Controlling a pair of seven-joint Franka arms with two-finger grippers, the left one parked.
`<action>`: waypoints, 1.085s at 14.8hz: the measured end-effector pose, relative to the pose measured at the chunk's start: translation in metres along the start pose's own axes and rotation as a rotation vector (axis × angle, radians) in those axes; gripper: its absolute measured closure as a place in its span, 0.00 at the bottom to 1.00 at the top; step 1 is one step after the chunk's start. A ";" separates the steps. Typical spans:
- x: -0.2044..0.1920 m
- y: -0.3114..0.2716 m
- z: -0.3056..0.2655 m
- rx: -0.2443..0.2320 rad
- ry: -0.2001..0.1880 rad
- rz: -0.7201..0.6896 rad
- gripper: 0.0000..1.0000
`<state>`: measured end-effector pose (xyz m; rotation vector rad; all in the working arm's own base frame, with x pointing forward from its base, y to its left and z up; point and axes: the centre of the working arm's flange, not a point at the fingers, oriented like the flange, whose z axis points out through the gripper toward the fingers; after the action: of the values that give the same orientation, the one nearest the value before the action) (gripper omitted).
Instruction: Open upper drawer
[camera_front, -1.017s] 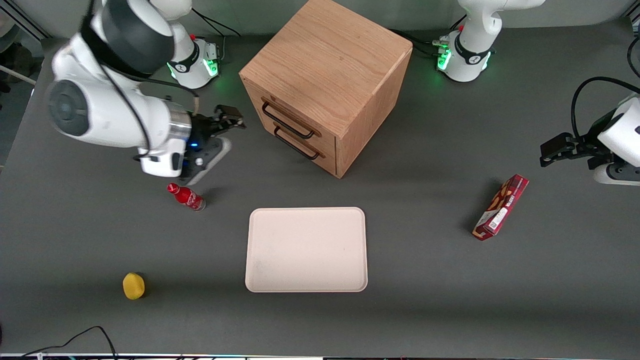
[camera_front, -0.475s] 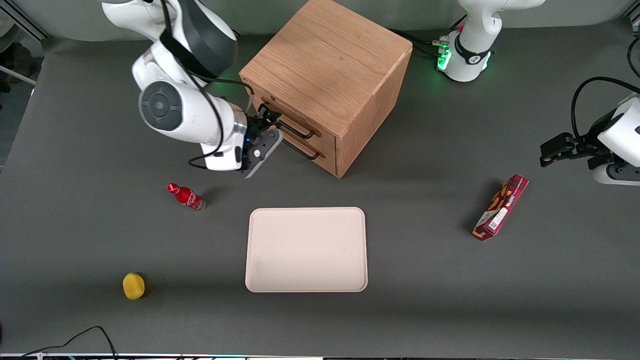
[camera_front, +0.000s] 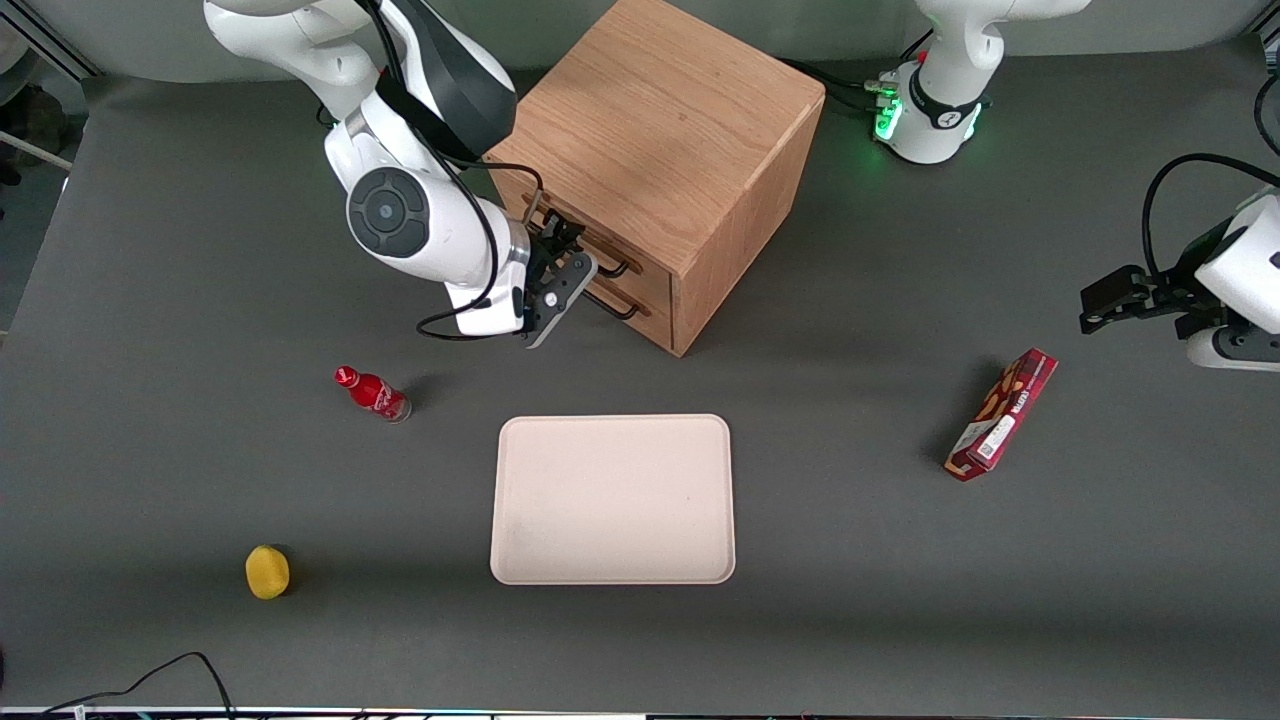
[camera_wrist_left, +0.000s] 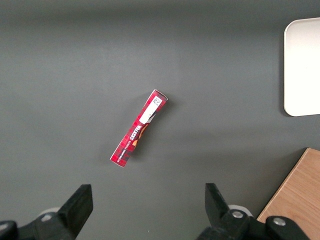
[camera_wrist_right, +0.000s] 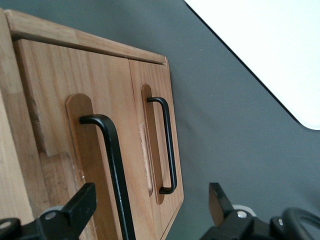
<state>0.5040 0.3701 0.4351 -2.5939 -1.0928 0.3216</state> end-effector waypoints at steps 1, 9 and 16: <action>0.000 -0.001 0.004 0.000 -0.001 -0.003 0.00; -0.002 -0.007 0.018 0.002 -0.015 -0.012 0.00; -0.008 -0.015 0.032 -0.016 0.001 -0.019 0.00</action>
<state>0.4787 0.3803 0.4115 -2.5953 -1.1236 0.3085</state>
